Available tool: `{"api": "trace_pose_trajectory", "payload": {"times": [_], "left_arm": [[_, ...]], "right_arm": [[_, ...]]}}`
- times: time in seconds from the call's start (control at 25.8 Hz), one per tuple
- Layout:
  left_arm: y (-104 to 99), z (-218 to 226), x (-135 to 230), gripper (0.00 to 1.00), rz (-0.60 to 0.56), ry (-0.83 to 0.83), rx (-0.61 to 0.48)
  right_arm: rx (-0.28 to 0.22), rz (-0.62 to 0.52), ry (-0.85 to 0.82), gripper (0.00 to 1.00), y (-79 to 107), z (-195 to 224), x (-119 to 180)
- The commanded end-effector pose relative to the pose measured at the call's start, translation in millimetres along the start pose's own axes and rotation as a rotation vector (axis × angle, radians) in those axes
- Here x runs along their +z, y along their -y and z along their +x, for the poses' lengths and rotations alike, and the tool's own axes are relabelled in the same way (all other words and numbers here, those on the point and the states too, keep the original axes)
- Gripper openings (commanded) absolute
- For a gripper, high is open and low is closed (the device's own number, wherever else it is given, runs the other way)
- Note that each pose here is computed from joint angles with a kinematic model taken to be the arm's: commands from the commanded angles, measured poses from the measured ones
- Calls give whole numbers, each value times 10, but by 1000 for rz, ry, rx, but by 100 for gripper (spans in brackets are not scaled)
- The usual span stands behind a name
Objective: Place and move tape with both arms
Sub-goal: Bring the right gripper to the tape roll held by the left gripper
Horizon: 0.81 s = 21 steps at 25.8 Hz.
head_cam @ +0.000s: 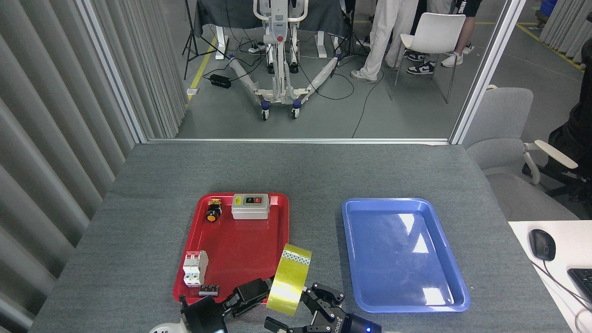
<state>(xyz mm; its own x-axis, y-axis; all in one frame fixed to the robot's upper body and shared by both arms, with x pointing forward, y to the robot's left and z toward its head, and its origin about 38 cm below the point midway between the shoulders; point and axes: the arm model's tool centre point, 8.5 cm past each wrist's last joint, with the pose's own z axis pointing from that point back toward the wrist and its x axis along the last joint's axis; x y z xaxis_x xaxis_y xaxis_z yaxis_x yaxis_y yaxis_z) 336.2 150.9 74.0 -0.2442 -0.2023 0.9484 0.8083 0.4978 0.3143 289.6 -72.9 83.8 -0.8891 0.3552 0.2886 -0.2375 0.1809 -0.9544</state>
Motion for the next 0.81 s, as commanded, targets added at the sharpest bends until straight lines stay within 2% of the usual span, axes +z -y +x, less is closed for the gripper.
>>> {"api": "trace_pose_trajectory", "payload": {"times": [0.0, 0.39, 0.77], "left_arm": [[-10, -2, 5, 12, 3, -1, 0], [-72, -5, 2, 13, 10, -2, -5], [-154, -72, 31, 14, 20, -11, -13]], "right_arm": [[3, 2, 3, 65, -2, 5, -4], [7, -1, 14, 43, 14, 10, -16], [10, -3, 21, 29, 24, 14, -15]]}}
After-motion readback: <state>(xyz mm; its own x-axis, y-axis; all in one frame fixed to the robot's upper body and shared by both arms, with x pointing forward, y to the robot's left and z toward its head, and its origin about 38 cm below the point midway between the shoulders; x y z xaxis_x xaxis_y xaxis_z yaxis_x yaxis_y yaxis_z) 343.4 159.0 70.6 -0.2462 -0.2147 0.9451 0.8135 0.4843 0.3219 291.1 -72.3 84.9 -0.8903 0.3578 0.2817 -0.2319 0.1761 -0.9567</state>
